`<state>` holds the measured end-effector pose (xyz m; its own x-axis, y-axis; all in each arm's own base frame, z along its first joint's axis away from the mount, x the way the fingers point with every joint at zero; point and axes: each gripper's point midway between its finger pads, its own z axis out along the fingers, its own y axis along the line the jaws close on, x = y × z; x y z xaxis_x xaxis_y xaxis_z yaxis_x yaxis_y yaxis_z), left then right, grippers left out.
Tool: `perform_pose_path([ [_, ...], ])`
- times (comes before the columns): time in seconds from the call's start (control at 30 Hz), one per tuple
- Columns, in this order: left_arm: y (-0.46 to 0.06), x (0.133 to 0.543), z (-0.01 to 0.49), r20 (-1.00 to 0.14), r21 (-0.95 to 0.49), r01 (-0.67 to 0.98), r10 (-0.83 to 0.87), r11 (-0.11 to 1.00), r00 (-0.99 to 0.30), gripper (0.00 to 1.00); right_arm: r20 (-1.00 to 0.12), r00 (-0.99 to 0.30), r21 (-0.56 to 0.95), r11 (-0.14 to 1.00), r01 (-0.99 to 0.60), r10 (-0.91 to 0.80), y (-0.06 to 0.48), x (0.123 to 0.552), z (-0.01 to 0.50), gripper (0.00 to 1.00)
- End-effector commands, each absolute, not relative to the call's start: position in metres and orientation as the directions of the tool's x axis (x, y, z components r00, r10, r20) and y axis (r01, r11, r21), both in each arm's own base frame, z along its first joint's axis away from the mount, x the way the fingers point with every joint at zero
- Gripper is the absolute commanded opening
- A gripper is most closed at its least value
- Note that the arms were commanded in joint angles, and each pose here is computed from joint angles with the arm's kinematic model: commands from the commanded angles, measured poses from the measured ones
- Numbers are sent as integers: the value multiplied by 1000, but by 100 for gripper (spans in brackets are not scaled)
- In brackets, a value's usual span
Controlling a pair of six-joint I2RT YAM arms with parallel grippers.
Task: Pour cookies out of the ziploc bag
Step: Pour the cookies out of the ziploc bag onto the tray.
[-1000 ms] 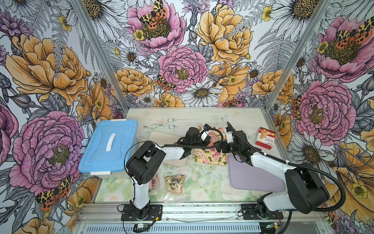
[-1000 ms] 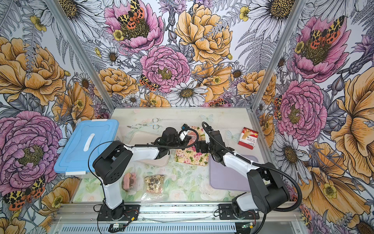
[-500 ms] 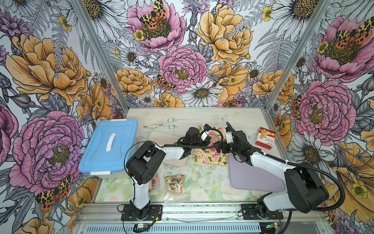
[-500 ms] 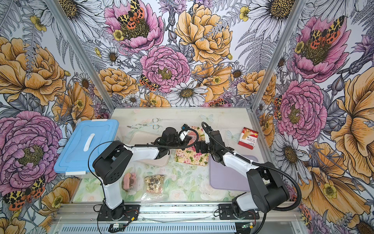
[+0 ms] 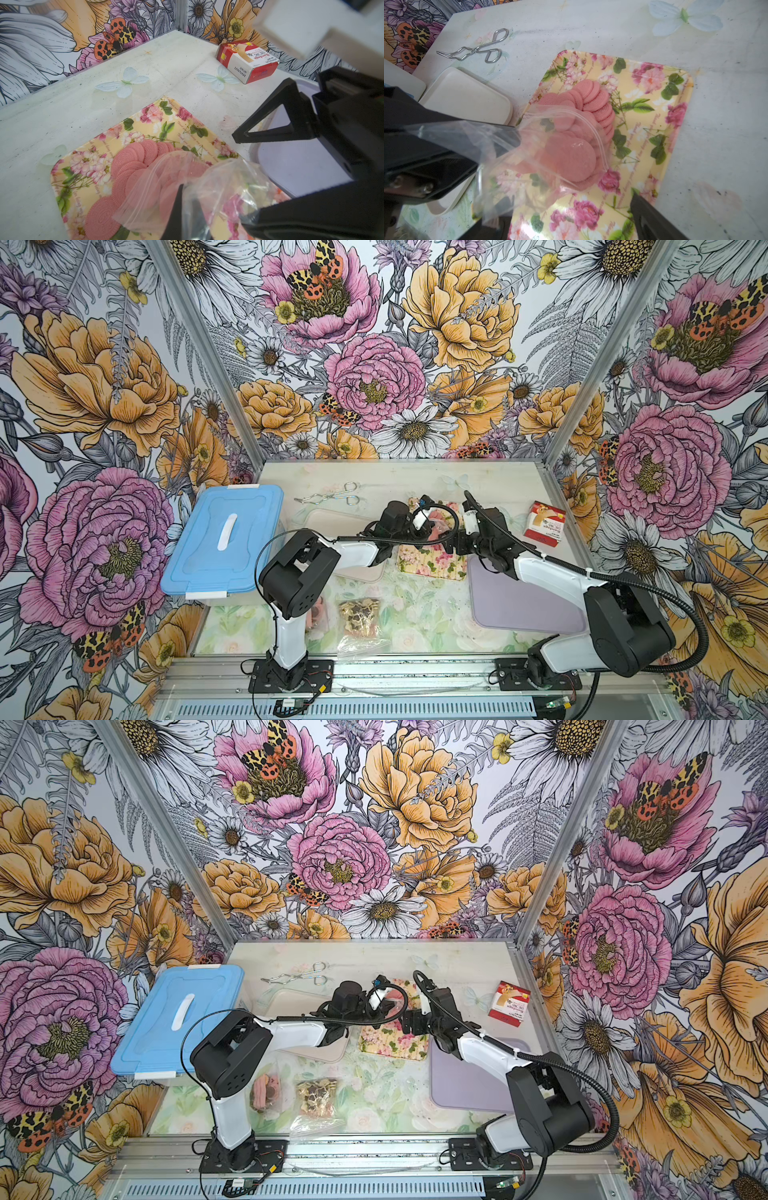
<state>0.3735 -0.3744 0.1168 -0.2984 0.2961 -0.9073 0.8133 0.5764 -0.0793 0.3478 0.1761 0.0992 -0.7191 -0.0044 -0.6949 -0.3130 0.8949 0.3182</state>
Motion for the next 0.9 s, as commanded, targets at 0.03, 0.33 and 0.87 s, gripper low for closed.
perform_pose_path([
  [0.03,-377,373,152,-940,-77,831,237,550,-244,0,-727,-687,303,897,-321,-1,175,358,116,92],
  [0.33,-381,369,155,-942,-96,841,225,533,-250,0,-726,-687,301,899,-319,-1,175,358,116,92],
  [0.87,-382,367,152,-941,-98,850,231,518,-249,0,-726,-688,299,899,-319,-2,175,359,116,92],
])
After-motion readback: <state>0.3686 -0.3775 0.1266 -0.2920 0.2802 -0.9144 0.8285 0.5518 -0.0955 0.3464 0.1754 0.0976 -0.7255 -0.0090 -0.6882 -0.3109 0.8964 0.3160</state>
